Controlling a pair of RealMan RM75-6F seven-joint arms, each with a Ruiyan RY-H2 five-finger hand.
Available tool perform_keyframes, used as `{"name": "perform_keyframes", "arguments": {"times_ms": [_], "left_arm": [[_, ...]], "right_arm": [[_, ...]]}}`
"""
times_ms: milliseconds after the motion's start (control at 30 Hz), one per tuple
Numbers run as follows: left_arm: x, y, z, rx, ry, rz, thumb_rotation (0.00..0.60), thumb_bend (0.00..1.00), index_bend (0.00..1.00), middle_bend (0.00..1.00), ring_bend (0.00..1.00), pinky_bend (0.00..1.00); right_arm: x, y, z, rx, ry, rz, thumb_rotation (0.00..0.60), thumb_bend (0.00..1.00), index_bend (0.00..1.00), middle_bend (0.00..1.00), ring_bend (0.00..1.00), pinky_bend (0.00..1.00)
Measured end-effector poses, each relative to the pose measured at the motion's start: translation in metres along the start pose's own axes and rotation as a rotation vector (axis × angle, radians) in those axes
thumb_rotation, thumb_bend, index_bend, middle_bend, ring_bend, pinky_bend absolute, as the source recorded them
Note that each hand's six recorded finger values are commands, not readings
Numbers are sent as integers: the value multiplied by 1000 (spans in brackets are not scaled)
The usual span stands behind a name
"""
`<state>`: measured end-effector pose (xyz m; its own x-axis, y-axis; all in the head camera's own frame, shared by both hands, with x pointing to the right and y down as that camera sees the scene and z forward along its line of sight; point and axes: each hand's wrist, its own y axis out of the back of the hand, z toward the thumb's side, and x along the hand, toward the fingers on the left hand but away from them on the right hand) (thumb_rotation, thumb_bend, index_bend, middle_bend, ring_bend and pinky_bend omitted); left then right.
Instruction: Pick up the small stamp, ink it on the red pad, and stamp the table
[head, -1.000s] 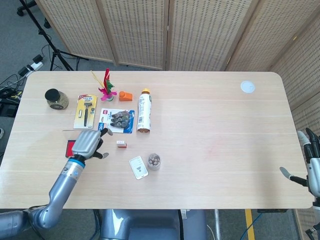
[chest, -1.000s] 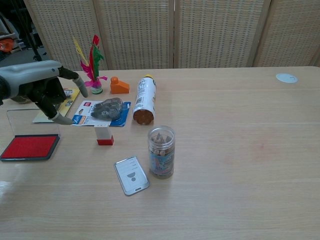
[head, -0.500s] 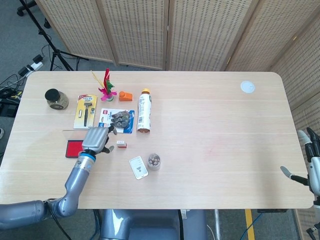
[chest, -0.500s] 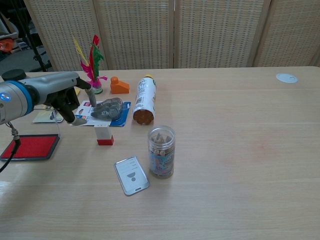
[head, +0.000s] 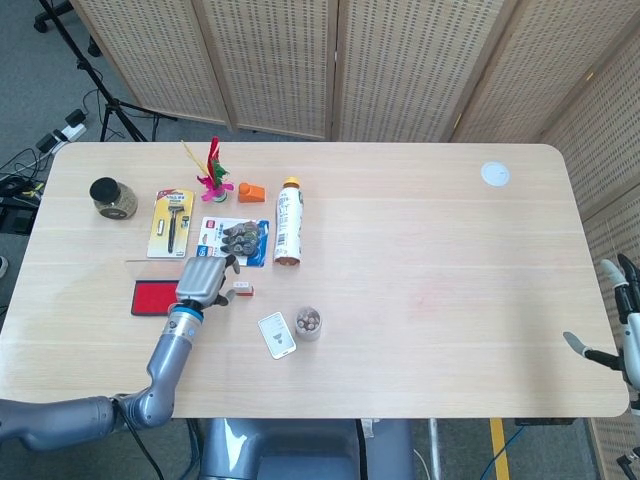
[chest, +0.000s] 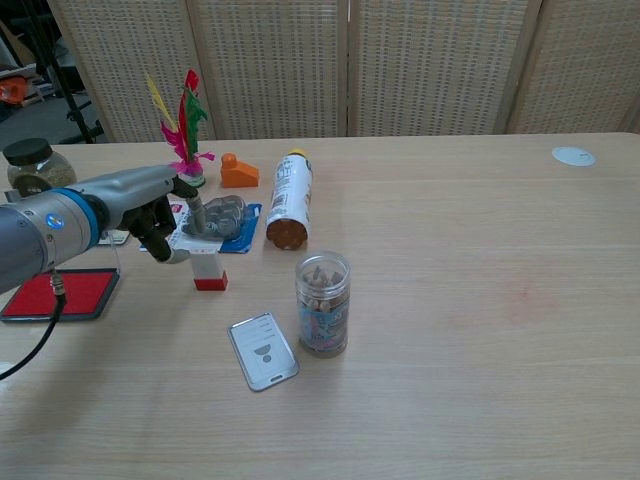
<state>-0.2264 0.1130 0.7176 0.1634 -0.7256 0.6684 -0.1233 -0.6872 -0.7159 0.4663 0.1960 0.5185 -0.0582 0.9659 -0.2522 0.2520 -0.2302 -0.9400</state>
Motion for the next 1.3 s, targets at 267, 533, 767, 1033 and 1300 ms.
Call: {"name": "perform_keyframes", "arguments": {"times_ms": [267, 533, 767, 1033, 1300], "left_arm": [[4, -8, 8, 5, 2, 1, 600, 313, 463, 1000, 1000, 1000], [8, -13, 11, 21, 24, 7, 600, 317, 488, 1000, 1000, 1000], [11, -14, 12, 29, 28, 7, 600, 318, 520, 1000, 1000, 1000], [11, -16, 15, 36, 25, 8, 600, 331, 540, 1000, 1000, 1000], [12, -17, 15, 55, 38, 23, 600, 339, 578, 1000, 1000, 1000]], "right_arm": [[-1, 2, -3, -11, -6, -1, 600, 0, 0, 0, 0, 0], [-2, 2, -3, -16, -5, 1, 600, 0, 0, 0, 0, 0], [-2, 2, -3, -19, -6, 3, 600, 0, 0, 0, 0, 0], [-2, 3, -4, -25, -7, 1, 600, 0, 0, 0, 0, 0], [-2, 4, -5, -33, -9, 2, 600, 0, 0, 0, 0, 0]]}}
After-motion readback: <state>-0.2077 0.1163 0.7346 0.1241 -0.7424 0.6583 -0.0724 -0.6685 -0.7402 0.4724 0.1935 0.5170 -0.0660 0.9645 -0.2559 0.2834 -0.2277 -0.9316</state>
